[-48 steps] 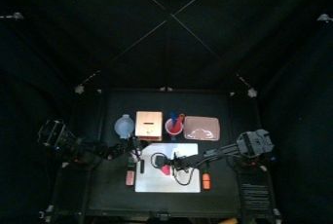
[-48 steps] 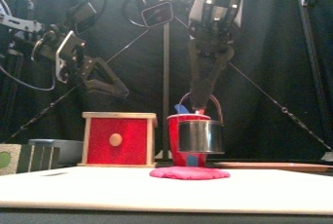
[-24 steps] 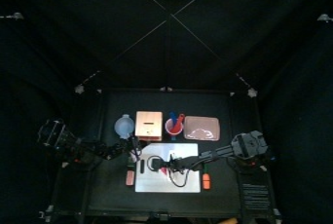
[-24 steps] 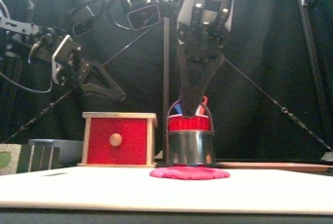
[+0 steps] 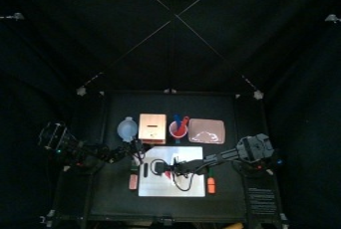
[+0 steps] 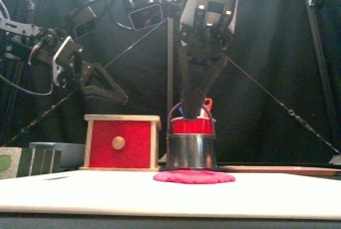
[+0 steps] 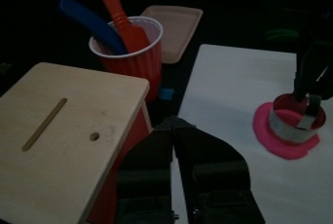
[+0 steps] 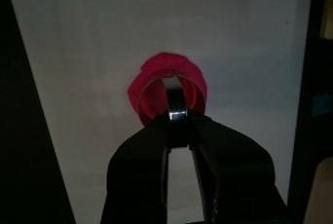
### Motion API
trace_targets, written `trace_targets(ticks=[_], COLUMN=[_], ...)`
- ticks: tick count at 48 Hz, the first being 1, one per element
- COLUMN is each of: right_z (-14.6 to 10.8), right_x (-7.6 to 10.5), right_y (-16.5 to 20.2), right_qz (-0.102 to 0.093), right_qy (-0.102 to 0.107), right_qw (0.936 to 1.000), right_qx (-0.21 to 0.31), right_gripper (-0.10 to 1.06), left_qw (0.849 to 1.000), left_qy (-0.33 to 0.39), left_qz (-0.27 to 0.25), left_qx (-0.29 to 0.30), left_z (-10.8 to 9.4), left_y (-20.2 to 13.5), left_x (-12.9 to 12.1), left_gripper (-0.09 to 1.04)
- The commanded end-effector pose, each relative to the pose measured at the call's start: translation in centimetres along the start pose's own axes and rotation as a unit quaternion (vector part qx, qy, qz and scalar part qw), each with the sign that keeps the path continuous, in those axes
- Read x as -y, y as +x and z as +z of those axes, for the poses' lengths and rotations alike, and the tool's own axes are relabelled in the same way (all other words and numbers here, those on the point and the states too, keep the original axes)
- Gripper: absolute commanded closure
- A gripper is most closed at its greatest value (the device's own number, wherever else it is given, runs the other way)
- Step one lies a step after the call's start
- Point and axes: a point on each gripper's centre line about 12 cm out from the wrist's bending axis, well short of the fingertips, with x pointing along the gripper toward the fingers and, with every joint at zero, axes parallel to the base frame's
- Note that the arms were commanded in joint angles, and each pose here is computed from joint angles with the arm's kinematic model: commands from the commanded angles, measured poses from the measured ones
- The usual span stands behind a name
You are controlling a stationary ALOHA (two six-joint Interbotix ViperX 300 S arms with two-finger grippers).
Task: Get the cutter from the drawer then cut the dough then place the extra dough in the bowl
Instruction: Cut the dough
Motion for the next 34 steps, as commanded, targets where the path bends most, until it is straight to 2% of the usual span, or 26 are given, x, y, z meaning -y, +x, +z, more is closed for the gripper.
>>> trace_targets(ticks=[1, 25, 34], right_z=[0.4, -0.2, 0.0], right_x=[0.1, 0.4, 0.7], right_y=[-0.9, 0.4, 0.3], right_qz=[0.002, -0.004, -0.006], right_qy=[0.002, 0.005, 0.007], right_qw=[0.9999, 1.0000, 0.9999], right_qx=[0.014, 0.003, 0.008], right_gripper=[0.45, 0.45, 0.40], left_qw=[1.000, 1.000, 1.000], left_qy=[-0.005, -0.007, -0.006], left_qz=[0.003, 0.003, 0.002], left_qx=[0.009, 0.006, 0.005], left_z=[0.5, 0.5, 0.5], left_y=[0.1, 0.1, 0.1], left_x=[0.0, 0.0, 0.0], left_gripper=[0.58, 0.58, 0.58])
